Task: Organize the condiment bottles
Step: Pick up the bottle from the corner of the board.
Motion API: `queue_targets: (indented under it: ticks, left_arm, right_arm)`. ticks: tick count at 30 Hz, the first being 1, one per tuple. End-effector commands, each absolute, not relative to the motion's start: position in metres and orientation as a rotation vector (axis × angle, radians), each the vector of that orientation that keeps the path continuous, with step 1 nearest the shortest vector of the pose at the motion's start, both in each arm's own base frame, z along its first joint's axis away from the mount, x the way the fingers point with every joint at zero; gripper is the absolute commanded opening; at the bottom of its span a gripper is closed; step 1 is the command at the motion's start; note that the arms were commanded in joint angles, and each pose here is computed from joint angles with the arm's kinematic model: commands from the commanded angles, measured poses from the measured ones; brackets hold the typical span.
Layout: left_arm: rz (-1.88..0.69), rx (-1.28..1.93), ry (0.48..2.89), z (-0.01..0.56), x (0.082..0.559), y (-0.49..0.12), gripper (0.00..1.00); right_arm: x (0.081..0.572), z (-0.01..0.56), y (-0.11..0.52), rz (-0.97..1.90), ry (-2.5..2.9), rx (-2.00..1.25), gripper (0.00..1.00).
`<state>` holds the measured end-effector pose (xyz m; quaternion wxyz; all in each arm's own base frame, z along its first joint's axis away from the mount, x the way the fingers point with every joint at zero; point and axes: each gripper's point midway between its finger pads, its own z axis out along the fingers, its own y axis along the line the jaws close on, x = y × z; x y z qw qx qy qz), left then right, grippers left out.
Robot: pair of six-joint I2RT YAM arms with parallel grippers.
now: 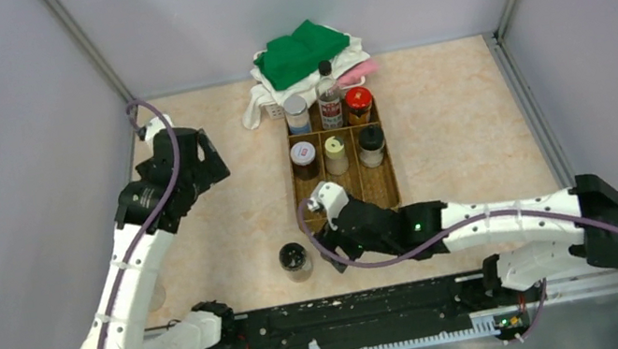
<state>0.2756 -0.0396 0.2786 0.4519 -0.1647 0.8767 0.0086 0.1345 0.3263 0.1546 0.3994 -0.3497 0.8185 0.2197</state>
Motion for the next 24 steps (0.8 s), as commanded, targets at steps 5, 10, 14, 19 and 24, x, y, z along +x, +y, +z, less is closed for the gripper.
queue_targets:
  ticks: [5, 10, 14, 19, 24]
  left_arm:
    - [0.395, -0.851, 2.162, 0.255, 0.248, 0.012, 0.99]
    - [0.449, -0.919, 2.073, 0.269, 0.249, 0.027, 0.99]
    - [0.506, -1.017, 2.0, 0.278, 0.243, 0.048, 0.99]
    - [0.573, -1.11, 2.007, 0.271, 0.235, 0.063, 0.99]
    - [0.588, -1.154, 2.044, 0.257, 0.233, 0.066, 0.99]
  right_arm:
    - [0.123, 0.167, 0.396, 0.682, 1.967, -0.98, 0.76]
    - [0.124, 0.168, 0.41, 0.712, 1.945, -0.977, 0.78]
    - [0.122, 0.166, 0.42, 0.731, 1.942, -1.003, 0.79]
    - [0.118, 0.163, 0.433, 0.764, 1.935, -1.029, 0.79]
    - [0.115, 0.156, 0.445, 0.785, 1.941, -1.062, 0.79]
